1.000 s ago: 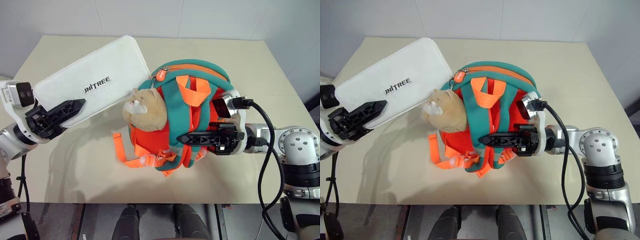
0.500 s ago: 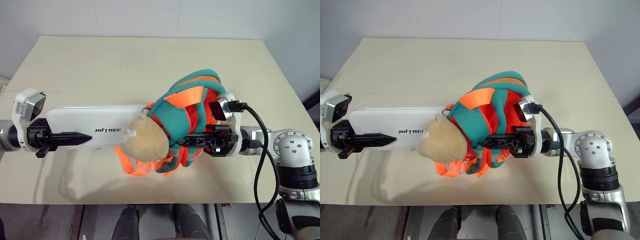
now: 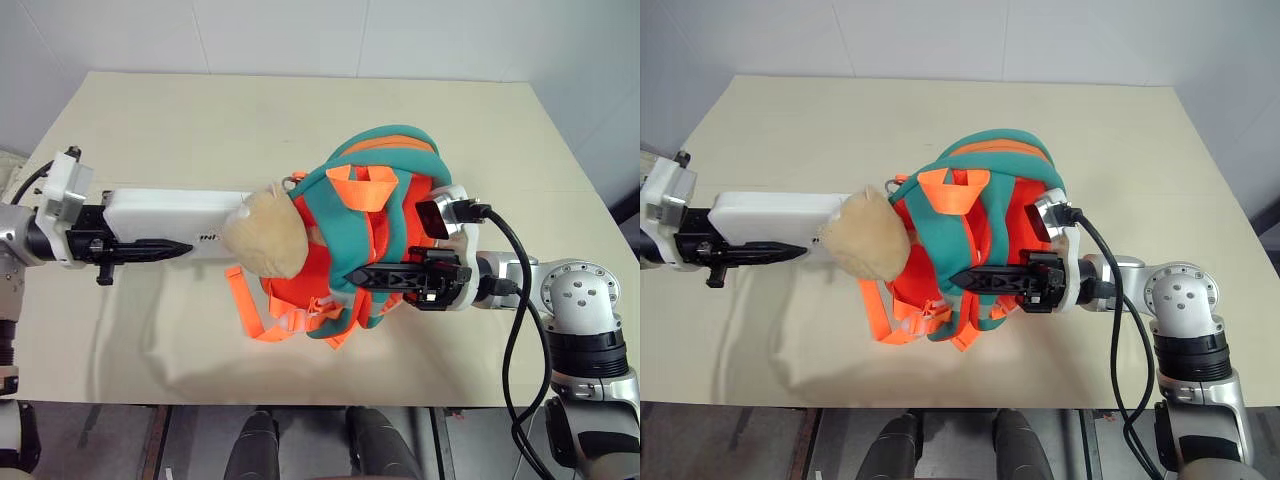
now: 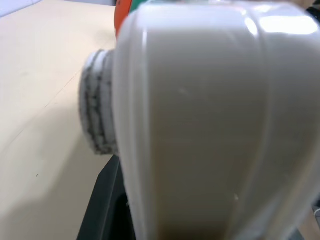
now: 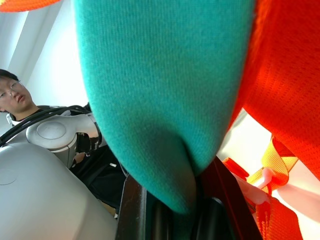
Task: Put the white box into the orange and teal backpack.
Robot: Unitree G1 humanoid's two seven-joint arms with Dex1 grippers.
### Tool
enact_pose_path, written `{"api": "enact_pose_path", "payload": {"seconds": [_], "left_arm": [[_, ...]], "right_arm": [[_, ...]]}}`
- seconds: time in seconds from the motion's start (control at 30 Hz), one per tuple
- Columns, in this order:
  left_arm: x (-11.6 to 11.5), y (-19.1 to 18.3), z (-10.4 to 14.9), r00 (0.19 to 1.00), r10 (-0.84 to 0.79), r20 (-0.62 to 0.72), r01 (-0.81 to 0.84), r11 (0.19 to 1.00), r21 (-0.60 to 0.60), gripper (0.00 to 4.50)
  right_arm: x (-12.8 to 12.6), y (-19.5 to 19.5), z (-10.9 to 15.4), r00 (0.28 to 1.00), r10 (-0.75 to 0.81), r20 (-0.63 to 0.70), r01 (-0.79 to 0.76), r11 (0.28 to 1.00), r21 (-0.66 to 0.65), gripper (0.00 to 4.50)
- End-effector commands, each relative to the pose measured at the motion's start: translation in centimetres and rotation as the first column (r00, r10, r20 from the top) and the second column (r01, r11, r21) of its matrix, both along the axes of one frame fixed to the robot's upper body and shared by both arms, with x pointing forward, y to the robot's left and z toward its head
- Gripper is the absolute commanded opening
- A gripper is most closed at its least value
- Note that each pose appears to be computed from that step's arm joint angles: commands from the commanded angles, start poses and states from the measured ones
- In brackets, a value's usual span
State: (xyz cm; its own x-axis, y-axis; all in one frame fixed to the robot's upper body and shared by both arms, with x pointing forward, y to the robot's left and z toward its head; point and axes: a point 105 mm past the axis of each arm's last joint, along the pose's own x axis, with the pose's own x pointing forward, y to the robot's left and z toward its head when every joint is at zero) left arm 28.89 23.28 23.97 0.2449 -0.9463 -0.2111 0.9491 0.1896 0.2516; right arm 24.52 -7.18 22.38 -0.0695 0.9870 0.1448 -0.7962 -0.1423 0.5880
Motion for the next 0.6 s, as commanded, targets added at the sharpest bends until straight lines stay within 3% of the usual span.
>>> {"api": "enact_pose_path", "payload": {"seconds": [0.03,0.23,0.3,0.6], "left_arm": [[0.9,-1.9,-0.8,0.998,-0.011,0.055,0.003,0.990,0.139,1.27],[3.1,-5.0,1.1,0.984,0.010,0.178,-0.035,0.990,0.140,1.27],[3.9,-6.8,1.9,0.979,0.030,0.201,-0.049,0.995,0.089,1.27],[2.6,-12.2,1.4,0.974,-0.132,0.184,0.125,0.991,0.048,1.27]], "right_arm": [[-0.3,-0.1,1.0,0.999,0.001,0.035,-0.003,0.999,0.043,0.01],[-0.3,0.1,0.9,0.999,-0.008,0.033,0.006,0.999,0.050,0.01],[-0.2,0.2,0.9,0.999,-0.015,0.032,0.013,0.999,0.053,0.01],[-0.2,0.4,0.9,0.999,-0.033,0.026,0.031,0.997,0.065,0.01]]}}
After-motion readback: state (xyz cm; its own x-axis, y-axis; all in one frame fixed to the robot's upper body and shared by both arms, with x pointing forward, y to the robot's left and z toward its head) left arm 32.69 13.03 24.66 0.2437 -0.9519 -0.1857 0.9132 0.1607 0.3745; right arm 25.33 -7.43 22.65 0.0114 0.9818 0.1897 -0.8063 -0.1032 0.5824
